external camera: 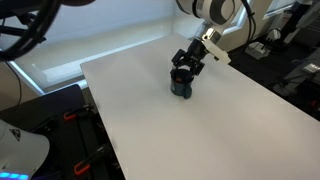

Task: Remove the marker from the cup

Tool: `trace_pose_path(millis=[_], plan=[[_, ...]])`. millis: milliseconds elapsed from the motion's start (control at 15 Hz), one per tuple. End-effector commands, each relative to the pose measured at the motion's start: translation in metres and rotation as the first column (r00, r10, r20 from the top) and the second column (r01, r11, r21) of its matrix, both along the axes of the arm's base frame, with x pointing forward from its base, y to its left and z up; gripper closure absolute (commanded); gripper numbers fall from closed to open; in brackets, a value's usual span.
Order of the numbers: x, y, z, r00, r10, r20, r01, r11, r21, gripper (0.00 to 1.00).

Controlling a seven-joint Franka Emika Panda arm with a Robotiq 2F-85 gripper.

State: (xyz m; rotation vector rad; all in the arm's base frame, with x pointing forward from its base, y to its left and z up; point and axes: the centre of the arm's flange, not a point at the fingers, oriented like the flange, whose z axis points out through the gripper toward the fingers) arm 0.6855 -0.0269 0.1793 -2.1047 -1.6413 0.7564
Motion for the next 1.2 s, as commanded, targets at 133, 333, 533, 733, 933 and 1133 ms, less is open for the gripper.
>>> trace_pose_path(millis=[133, 333, 533, 733, 933, 1133], plan=[[0.0122, 0.003, -0.0025, 1.0, 0.01, -0.026, -0.011, 1.0, -0.027, 0.1], [0.0125, 0.0034, -0.0021, 1.0, 0.006, -0.02, -0.007, 1.0, -0.028, 0.42], [0.0117, 0.0037, -0.0039, 1.0, 0.006, -0.02, -0.006, 1.0, -0.028, 0.66], [0.0112, 0.0031, -0.0016, 1.0, 0.005, -0.024, -0.006, 1.0, -0.031, 0.85], [0.0124, 0.0016, 0.0038, 1.0, 0.003, -0.025, -0.004, 0.999, -0.032, 0.95], [0.0116, 0.0005, 0.0033, 1.0, -0.001, -0.022, 0.0, 0.999, -0.032, 0.99]])
